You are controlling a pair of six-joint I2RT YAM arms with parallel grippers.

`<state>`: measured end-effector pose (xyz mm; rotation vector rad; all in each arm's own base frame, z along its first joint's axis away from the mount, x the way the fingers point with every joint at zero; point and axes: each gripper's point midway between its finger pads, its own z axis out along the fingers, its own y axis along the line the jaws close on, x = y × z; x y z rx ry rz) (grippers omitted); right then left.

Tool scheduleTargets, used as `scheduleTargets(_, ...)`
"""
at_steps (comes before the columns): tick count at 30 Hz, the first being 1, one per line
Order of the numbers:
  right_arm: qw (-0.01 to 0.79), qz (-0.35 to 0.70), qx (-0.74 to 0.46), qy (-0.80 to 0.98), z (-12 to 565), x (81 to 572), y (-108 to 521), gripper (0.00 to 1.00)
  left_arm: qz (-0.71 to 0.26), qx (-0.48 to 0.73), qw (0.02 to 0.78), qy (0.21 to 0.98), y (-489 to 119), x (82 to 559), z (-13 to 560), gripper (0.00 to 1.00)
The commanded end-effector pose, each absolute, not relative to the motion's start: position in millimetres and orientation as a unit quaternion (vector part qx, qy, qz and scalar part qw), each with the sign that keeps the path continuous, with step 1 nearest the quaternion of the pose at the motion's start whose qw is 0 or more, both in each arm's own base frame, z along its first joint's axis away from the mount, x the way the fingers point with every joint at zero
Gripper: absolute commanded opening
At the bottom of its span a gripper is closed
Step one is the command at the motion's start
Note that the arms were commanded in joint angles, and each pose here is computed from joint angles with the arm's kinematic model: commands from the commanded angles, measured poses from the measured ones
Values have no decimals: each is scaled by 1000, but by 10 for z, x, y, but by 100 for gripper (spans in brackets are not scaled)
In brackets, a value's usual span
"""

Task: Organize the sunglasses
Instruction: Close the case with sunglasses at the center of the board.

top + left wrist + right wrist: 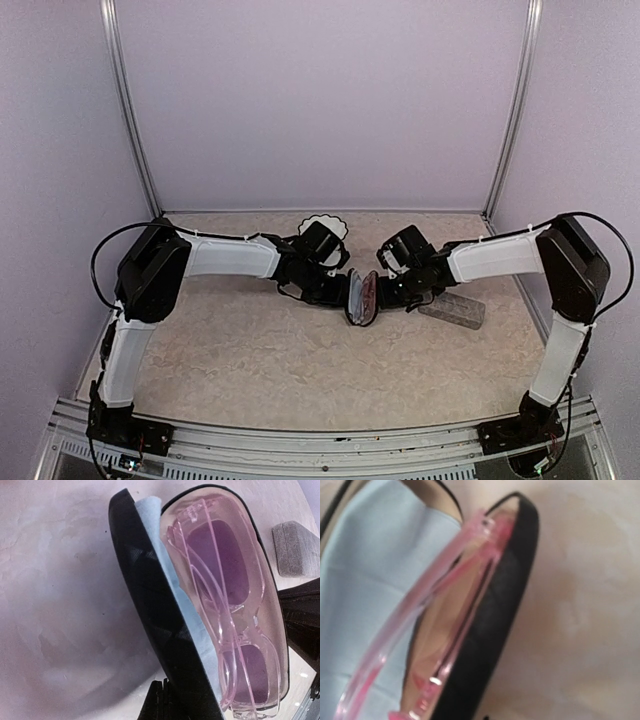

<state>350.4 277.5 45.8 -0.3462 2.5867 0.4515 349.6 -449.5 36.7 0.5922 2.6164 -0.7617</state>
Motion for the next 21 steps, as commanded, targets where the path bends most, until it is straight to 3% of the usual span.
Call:
scheduleTargets(1,258,222,-163,926,658,3508,3206,0,-313,244,200,896,-4846,3437,629,0)
scheduleTargets(21,254,237,-192,918,682,3422,3536,0,-319,258,213,887,-4919,3374,741,0)
